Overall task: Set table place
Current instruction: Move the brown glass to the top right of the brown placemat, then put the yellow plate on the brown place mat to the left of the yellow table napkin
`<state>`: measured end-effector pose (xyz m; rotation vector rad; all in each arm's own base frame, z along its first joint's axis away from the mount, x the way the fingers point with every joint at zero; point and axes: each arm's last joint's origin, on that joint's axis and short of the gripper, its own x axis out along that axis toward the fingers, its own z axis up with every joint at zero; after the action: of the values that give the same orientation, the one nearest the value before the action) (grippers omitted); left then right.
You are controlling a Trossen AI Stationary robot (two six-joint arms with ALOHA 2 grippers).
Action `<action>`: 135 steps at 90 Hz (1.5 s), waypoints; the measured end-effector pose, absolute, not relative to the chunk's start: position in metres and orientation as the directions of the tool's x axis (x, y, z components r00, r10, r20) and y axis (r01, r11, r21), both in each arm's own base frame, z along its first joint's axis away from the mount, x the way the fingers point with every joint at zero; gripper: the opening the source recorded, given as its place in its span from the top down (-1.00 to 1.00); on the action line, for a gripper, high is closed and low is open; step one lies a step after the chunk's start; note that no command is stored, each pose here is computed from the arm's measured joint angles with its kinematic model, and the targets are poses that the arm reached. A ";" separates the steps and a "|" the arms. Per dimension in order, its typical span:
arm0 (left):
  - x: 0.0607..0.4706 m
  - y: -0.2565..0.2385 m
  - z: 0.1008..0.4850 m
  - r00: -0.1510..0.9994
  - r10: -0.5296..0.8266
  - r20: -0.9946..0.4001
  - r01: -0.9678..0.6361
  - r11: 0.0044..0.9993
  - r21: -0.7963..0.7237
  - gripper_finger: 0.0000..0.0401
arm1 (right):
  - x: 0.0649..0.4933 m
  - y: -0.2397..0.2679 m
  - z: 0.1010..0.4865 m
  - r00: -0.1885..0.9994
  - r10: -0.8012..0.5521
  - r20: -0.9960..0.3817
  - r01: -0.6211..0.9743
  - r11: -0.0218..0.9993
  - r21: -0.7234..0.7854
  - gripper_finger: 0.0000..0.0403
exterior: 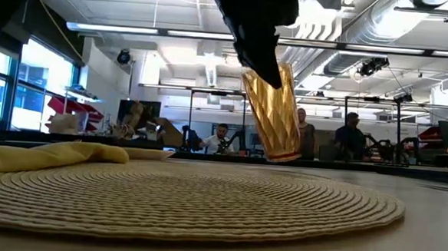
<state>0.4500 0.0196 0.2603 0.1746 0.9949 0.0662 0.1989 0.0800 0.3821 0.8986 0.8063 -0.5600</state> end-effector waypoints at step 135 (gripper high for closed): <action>0.454 0.023 0.319 0.656 0.296 -0.694 -0.180 0.955 0.237 0.15 | 0.189 0.089 0.380 0.586 -0.196 -0.786 0.742 0.520 0.423 0.24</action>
<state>0.4544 0.0231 0.3191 0.1518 0.8119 0.2706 0.1891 0.0893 0.3804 0.8417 0.7465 -0.6289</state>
